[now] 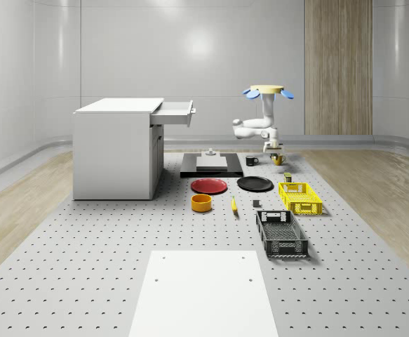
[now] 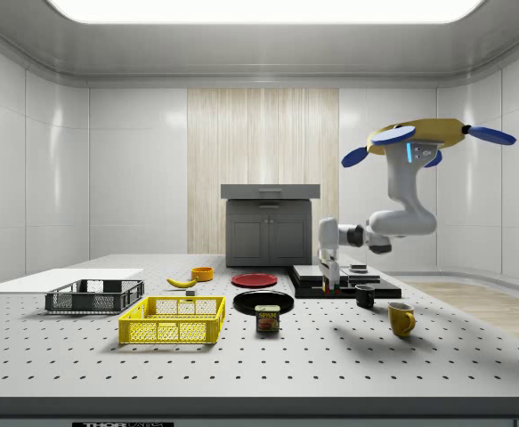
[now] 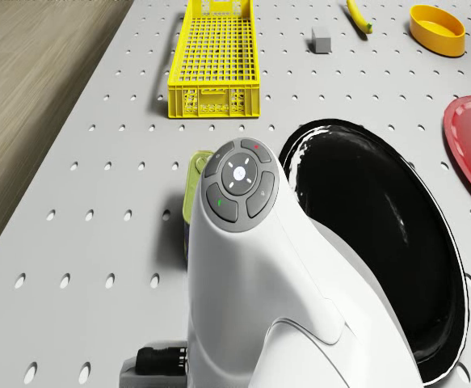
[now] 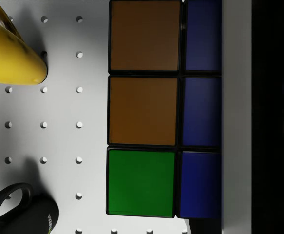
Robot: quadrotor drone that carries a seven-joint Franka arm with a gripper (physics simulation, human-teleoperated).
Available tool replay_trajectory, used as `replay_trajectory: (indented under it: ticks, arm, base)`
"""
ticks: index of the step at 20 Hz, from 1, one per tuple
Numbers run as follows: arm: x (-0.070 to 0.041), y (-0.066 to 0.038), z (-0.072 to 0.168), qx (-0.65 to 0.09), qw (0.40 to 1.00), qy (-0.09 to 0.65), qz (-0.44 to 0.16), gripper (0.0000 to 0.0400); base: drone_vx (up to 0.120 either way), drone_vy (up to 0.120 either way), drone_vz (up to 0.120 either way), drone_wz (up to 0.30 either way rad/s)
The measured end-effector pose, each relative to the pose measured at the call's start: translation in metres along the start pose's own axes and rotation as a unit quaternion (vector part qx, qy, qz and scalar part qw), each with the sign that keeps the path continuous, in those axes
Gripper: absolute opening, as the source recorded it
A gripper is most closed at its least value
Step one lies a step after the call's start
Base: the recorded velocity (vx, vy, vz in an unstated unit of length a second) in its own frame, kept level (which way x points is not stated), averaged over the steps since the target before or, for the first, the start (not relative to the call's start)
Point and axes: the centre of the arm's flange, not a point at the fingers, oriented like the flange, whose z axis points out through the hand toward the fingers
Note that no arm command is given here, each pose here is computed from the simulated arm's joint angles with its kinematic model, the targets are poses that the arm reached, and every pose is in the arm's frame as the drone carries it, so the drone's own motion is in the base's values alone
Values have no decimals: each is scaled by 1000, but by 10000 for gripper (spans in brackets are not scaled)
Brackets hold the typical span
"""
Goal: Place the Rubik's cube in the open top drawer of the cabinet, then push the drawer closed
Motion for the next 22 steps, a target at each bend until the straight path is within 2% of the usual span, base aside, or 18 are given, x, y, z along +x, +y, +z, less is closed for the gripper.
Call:
replay_trajectory:
  ticks: [8, 11, 22]
  arm:
    - [0, 0, -2, 0, 1000, 0, 0, 321]
    - [0, 0, -2, 0, 1000, 0, 0, 321]
    - [0, 0, -2, 0, 1000, 0, 0, 321]
  base:
    - [0, -80, 120, 0]
    - [0, -13, 120, 0]
    - [0, -120, 120, 0]
